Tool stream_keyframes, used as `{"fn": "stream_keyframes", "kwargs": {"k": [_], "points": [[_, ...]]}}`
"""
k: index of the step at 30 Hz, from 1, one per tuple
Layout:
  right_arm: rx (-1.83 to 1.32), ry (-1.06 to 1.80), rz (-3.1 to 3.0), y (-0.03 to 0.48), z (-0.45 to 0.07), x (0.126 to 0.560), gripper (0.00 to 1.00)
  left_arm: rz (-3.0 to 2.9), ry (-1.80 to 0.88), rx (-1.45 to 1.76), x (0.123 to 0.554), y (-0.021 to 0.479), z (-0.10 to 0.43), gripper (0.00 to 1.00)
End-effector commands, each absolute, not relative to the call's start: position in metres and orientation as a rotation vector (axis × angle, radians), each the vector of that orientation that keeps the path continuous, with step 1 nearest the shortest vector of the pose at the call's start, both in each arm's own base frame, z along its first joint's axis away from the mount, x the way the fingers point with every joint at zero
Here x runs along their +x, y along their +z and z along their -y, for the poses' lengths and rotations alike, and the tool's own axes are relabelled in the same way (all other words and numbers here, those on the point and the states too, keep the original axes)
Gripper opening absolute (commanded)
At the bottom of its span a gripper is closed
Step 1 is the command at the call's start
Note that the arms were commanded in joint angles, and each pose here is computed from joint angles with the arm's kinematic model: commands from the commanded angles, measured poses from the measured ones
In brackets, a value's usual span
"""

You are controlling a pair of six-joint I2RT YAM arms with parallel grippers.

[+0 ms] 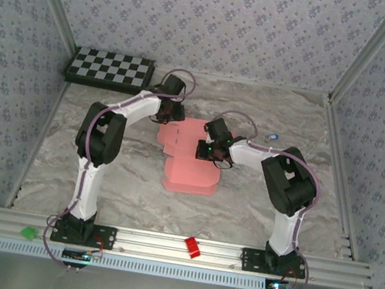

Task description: Fold the paper box

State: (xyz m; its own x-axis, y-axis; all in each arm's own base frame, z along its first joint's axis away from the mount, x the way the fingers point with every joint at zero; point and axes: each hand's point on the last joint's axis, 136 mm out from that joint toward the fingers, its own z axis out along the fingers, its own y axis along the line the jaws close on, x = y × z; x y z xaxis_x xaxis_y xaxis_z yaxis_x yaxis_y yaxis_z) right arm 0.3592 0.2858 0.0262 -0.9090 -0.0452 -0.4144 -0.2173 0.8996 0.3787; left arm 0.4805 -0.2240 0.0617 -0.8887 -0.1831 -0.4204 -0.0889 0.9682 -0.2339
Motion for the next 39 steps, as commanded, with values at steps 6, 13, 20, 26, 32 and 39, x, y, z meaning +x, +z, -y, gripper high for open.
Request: {"fn": "stream_keyframes", "kwargs": {"k": [6,13,20,26,32,39], "points": [[-0.172,0.477,-2.806,-0.011,-0.268,0.337,0.0,-2.697,-0.343,-0.131,0.487,0.054,0.232,0.51],[-0.175,0.477,-2.811,-0.011,-0.269,0.337,0.0,-2.699,-0.397,-0.085,0.487,0.057,0.24,0.49],[-0.176,0.469,-2.82,-0.013,-0.268,0.337,0.0,-2.668,-0.427,-0.022,0.487,0.071,0.244,0.45],[-0.18,0.471,-2.823,-0.015,-0.269,0.337,0.0,-2.63,-0.429,0.043,0.488,0.086,0.248,0.45],[-0.182,0.474,-2.829,-0.016,-0.27,0.337,0.0,-2.597,-0.457,0.137,0.488,0.095,0.261,0.45],[-0.198,0.479,-2.842,-0.017,-0.271,0.334,0.0,-2.565,-0.49,0.189,0.491,0.1,0.273,0.45]]}}
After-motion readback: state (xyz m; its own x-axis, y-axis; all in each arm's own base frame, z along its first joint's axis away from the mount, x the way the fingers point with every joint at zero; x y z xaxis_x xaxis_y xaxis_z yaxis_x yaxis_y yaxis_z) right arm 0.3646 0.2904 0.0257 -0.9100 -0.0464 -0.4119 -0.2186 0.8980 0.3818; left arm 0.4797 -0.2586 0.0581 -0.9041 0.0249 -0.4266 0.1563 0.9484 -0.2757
